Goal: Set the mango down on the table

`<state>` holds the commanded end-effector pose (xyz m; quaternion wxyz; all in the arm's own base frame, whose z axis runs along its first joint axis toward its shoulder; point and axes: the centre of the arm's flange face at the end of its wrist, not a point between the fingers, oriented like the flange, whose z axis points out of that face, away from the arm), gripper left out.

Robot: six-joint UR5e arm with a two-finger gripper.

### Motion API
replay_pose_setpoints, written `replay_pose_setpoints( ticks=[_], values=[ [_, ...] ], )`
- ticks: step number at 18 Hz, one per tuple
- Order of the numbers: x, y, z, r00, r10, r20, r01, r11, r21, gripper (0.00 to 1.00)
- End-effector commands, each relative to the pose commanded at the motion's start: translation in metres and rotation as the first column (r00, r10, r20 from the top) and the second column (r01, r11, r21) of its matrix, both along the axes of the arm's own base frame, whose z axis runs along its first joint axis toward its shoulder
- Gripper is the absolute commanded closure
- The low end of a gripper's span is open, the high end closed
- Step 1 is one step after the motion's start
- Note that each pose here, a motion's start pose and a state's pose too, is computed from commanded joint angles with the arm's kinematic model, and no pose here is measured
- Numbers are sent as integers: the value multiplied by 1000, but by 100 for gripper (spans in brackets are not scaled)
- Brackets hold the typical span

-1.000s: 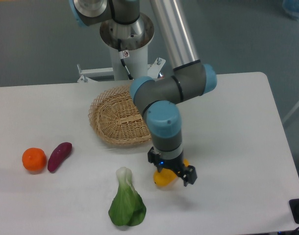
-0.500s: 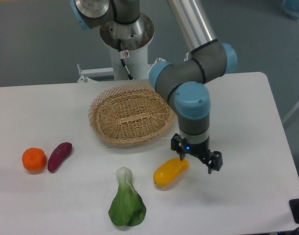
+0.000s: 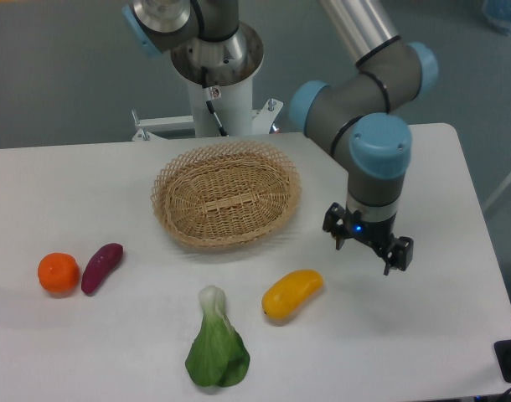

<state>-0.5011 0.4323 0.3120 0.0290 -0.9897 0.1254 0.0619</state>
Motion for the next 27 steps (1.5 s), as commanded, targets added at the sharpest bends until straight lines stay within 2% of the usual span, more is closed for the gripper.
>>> replay_pose_setpoints(
  ticks=[4, 27],
  values=[
    [-7, -10, 1, 999, -44, 19, 44, 999, -15, 0],
    [-8, -17, -1, 998, -54, 34, 54, 998, -18, 0]
  ],
)
